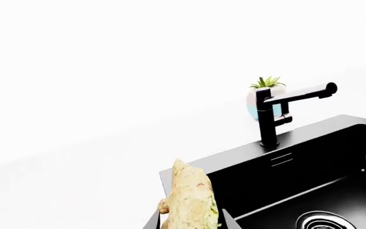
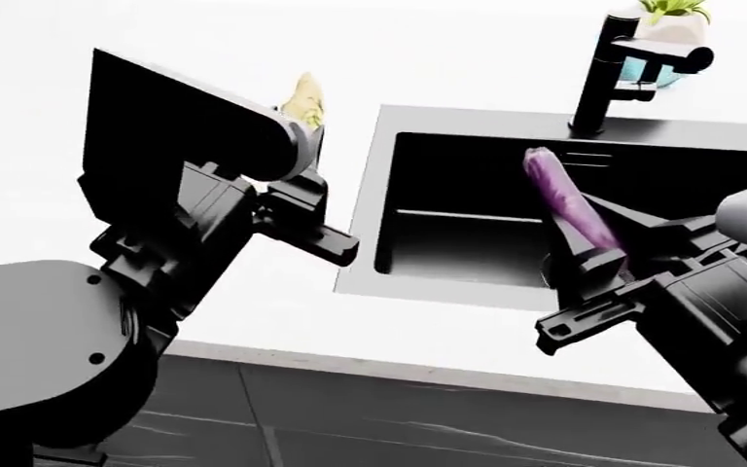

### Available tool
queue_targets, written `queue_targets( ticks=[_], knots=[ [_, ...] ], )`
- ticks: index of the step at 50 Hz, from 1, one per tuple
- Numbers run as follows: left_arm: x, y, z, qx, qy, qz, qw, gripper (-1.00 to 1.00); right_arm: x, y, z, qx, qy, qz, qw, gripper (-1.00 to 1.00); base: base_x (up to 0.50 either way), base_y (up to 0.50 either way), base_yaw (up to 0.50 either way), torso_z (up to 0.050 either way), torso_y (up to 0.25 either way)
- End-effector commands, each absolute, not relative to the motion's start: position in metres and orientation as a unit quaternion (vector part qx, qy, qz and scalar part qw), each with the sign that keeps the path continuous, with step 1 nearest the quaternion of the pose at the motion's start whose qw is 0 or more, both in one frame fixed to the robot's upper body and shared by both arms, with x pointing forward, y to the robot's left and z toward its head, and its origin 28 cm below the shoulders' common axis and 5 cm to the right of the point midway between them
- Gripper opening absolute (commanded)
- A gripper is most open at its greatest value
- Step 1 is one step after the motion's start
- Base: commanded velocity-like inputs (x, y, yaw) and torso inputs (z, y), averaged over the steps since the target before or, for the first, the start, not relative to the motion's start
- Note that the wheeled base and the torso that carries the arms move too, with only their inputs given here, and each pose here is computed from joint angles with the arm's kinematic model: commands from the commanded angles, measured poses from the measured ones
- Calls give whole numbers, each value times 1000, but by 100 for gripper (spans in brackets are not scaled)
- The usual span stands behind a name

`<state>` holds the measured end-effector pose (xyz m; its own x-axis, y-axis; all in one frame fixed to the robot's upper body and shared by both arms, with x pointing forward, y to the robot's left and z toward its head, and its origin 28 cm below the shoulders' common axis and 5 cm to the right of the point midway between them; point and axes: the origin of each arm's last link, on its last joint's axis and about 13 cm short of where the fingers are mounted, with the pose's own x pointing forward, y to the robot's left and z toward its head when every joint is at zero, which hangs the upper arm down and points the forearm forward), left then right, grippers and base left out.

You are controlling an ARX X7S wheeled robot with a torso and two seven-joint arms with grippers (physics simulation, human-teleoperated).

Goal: Pick up the fruits and vegetables and place them in the sink. Turn on the sink faucet to wash them. Then turn the sink off and put them in the tray.

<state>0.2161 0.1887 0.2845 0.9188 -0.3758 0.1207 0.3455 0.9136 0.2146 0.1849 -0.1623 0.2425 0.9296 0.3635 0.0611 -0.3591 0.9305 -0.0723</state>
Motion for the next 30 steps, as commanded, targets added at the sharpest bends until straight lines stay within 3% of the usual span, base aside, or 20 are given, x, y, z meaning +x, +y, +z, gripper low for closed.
queue_targets(
  ticks=[1, 16, 30],
  knots=[
    [217, 191, 282, 117, -62, -187, 973, -100, 188, -165, 241, -30, -26, 180, 983, -100, 61, -496, 0, 0, 0],
    [221, 195, 304, 126, -75, -171, 974, -100, 181, -175, 255, -58, -9, 174, 983, -100, 61, -496, 0, 0, 0],
    [227, 197, 307, 146, -67, -166, 973, -100, 181, -182, 262, -73, 10, 157, 985, -100, 52, -425, -71, 49, 0]
  ],
)
